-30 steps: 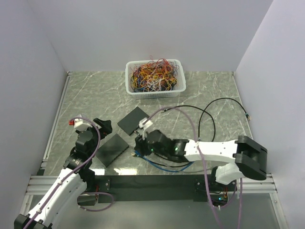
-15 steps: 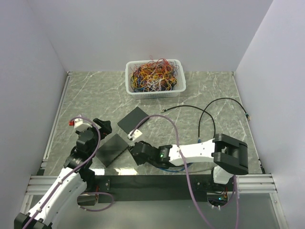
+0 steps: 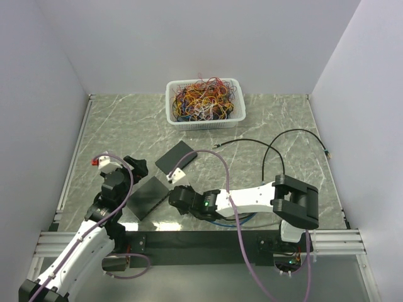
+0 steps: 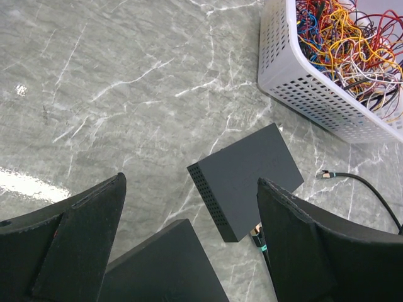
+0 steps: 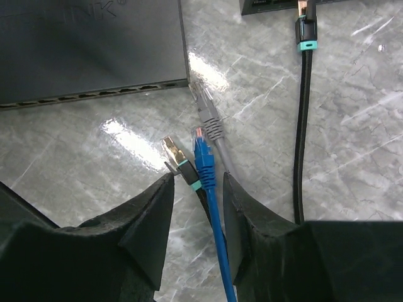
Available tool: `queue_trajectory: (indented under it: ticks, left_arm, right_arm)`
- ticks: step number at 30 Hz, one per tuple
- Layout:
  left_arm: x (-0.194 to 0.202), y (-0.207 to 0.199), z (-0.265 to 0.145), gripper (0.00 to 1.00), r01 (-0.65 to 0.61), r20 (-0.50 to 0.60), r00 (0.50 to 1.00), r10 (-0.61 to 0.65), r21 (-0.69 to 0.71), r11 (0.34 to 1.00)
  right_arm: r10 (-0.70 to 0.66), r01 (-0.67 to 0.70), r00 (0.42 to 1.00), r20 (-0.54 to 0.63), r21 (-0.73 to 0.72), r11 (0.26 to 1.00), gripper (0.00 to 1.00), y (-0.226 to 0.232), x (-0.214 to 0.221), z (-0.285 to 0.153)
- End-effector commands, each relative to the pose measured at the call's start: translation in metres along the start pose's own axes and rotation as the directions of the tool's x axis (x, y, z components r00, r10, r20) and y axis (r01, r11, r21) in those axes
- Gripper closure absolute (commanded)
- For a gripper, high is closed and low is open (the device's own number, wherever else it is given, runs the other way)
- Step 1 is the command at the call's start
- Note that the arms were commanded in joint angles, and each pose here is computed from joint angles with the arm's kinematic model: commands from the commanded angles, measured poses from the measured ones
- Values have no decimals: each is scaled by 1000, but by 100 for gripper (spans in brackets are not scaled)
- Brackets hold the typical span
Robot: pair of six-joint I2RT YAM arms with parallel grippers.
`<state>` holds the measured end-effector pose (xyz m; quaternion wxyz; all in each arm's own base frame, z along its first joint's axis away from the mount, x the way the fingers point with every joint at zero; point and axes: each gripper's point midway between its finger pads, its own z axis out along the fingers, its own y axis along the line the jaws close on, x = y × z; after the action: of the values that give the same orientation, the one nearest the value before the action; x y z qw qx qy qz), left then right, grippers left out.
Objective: Insert the plug into the switch port
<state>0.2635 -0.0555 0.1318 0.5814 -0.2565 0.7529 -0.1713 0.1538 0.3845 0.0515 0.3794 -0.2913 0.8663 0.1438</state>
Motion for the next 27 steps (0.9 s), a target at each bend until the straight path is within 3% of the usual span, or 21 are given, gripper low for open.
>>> queue_trajectory:
  ticks: [1, 10, 27]
  left_arm:
    - [-6, -3, 0, 10, 15, 17, 1000, -15, 2, 1000]
    - [-5, -3, 1, 9, 15, 15, 1000, -15, -2, 1000]
    - [-6, -2, 1, 9, 16, 15, 1000, -16, -8, 1000]
  right_arm:
    - [30, -30, 1000, 9, 33, 999, 57, -6, 2, 3]
    - [44, -44, 999, -29, 18, 999, 60, -7, 20, 9]
    - [61, -61, 998, 5, 28, 998, 84, -15, 10, -3]
